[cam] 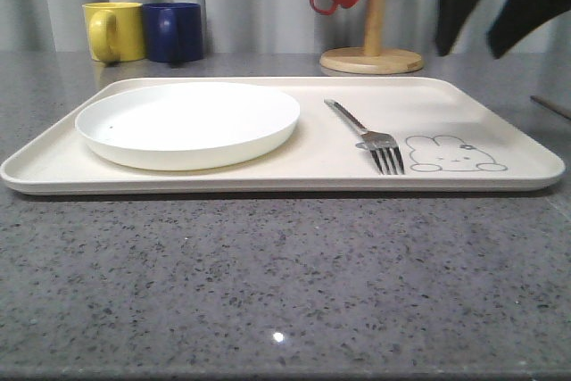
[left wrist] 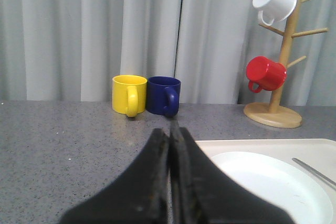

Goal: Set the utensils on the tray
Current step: 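Release the fork and grasp the chopsticks with the right gripper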

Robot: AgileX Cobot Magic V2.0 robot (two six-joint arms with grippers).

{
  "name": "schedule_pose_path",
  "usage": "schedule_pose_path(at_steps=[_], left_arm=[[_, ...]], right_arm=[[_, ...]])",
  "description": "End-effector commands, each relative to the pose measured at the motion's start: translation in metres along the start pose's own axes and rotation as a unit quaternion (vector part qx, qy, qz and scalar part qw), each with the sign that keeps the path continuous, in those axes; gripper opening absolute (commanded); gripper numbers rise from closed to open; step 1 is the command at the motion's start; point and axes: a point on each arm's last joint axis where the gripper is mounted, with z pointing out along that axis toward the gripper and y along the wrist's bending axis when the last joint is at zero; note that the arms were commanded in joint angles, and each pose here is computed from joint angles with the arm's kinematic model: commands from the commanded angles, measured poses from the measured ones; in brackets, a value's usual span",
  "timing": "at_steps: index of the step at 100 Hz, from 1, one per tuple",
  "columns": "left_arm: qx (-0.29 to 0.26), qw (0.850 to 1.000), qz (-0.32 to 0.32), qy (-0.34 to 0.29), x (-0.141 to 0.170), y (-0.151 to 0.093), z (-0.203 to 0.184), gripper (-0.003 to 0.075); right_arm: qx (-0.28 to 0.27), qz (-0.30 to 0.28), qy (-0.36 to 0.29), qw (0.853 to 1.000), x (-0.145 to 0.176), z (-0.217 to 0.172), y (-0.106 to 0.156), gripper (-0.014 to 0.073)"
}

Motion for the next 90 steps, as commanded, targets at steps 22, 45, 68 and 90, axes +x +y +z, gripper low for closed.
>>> schedule_pose_path(at_steps=[22,45,68,90], left_arm=[[-0.010,0.999,-0.004,-0.036,-0.013,0.001,0.000,-0.0019],[-0.010,0.999,-0.004,-0.036,-0.013,0.001,0.000,-0.0019],[-0.010,0.999,-0.004,-0.036,-0.013,0.001,0.000,-0.0019],[-0.010,0.999,-0.004,-0.036,-0.013,0.001,0.000,-0.0019]], right_arm=[[0.094,0.012,0.006,0.996,-0.021,-0.020,-0.093,0.0381],[0.088,0.006,0.039,0.995,-0.021,-0.001,-0.111,0.0381],[0.083,0.009,0.062,0.995,-0.020,0.024,-0.112,0.0381],[0.081,0.011,0.076,0.994,-0.018,0.039,-0.113,0.0381]])
